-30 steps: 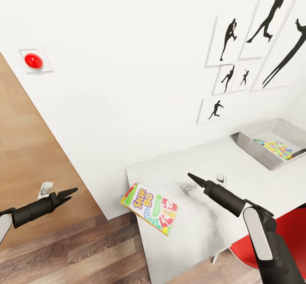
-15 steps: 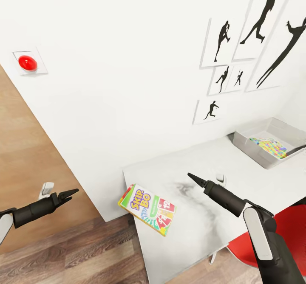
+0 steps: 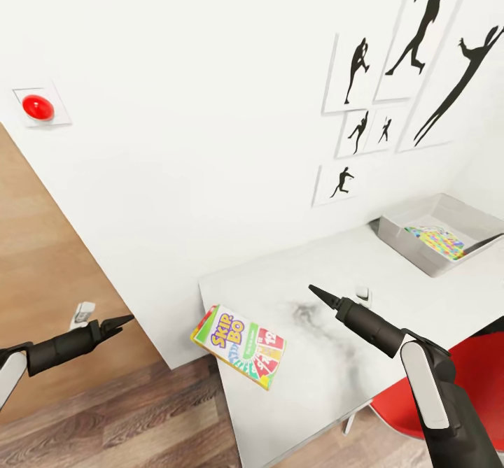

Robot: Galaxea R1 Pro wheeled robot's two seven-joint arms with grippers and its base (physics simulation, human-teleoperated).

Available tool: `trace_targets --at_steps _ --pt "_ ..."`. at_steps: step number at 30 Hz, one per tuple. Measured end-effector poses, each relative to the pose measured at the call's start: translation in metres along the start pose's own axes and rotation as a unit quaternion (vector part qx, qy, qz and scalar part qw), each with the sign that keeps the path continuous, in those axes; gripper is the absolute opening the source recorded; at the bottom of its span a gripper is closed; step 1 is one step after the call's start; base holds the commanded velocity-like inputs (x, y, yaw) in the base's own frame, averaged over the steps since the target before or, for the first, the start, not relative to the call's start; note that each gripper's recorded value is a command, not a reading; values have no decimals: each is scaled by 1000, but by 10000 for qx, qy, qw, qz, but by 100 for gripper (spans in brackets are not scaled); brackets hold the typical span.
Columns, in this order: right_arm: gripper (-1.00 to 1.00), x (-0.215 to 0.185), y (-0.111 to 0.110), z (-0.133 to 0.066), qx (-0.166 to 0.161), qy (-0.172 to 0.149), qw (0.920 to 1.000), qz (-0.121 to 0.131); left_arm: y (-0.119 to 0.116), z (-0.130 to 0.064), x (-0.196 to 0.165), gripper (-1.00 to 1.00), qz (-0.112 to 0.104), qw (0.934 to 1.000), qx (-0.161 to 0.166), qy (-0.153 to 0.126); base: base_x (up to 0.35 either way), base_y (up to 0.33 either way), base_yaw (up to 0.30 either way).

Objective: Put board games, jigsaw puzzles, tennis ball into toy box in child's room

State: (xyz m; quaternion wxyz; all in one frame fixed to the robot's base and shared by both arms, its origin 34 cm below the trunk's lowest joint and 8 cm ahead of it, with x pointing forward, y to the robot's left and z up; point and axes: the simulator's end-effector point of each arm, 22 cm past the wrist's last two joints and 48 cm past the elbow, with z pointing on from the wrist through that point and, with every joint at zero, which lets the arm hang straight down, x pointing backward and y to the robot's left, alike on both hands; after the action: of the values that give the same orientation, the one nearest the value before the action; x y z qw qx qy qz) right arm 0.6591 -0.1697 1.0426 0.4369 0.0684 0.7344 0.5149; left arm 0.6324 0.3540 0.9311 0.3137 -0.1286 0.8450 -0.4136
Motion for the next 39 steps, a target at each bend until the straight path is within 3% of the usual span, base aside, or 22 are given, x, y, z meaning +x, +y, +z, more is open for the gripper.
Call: trace_targets --at_steps 14,39 --pt "100 -6 10 -1 -69 -50 9999 -73 -15 -5 -5 100 97 9998 190 -37 0 0 -1" --pt "100 -13 27 -2 -184 -109 9996 -200 -31 -11 -13 100 288 9993 252 -61 0 0 0"
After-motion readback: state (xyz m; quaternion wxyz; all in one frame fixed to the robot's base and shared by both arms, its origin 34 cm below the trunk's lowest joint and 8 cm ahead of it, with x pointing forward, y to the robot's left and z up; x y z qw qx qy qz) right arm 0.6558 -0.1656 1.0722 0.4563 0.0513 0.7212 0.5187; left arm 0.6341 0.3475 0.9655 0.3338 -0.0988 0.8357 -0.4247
